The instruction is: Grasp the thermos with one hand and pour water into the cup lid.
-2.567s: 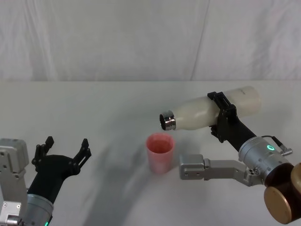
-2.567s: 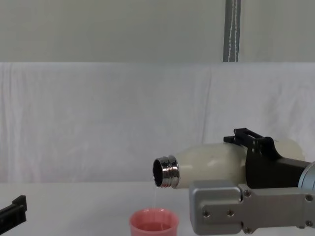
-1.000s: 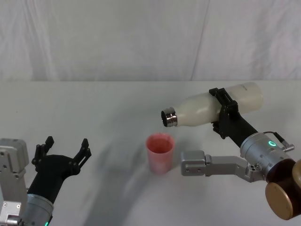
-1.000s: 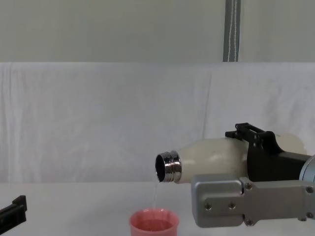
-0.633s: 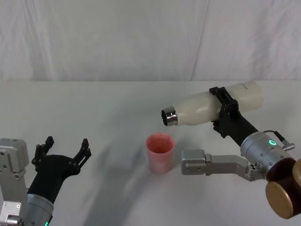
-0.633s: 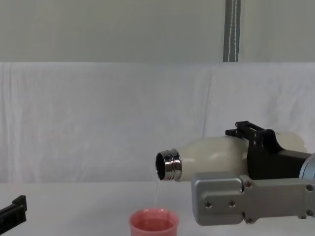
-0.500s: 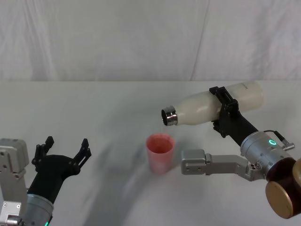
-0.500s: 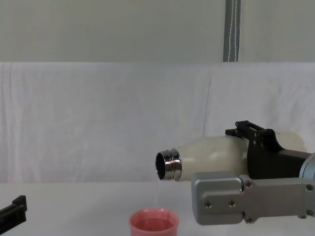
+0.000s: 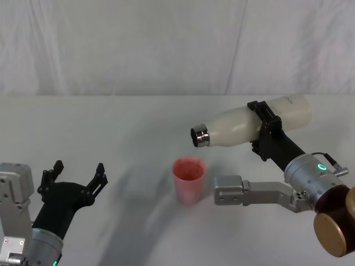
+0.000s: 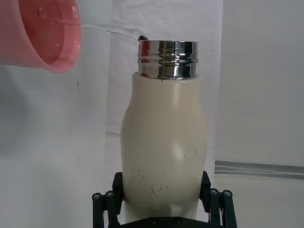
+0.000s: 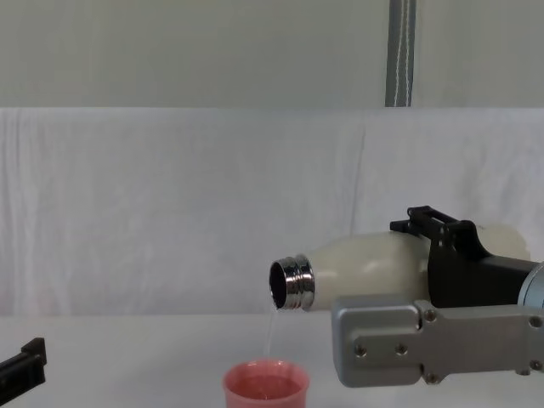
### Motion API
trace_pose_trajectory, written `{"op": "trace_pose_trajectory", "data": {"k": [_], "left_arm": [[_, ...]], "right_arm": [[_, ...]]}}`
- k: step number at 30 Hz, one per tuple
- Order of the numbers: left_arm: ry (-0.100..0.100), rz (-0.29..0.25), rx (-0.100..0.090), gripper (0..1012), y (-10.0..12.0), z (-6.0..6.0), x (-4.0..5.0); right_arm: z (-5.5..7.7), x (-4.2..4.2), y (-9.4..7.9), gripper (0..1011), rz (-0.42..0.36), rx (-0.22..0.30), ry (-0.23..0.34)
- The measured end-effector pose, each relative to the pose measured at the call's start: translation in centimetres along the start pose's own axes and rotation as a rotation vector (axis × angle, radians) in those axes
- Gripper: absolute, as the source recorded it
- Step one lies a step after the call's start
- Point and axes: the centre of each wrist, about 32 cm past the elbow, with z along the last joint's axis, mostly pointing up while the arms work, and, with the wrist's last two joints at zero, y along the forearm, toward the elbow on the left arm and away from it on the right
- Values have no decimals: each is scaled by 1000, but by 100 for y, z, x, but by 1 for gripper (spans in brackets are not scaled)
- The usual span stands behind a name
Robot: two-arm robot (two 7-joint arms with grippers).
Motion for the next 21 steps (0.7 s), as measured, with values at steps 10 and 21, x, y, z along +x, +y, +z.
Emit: {"op": "trace_pose_trajectory", "data": {"k": [10,21], "left_arm": [[0,0,0,1001,0,0,0],[0,0,0,1001,0,0,0]], "right_arm": [[8,-3,6,955,-3,0,-2],[15,-5,11,955,-3,-1,0]]}}
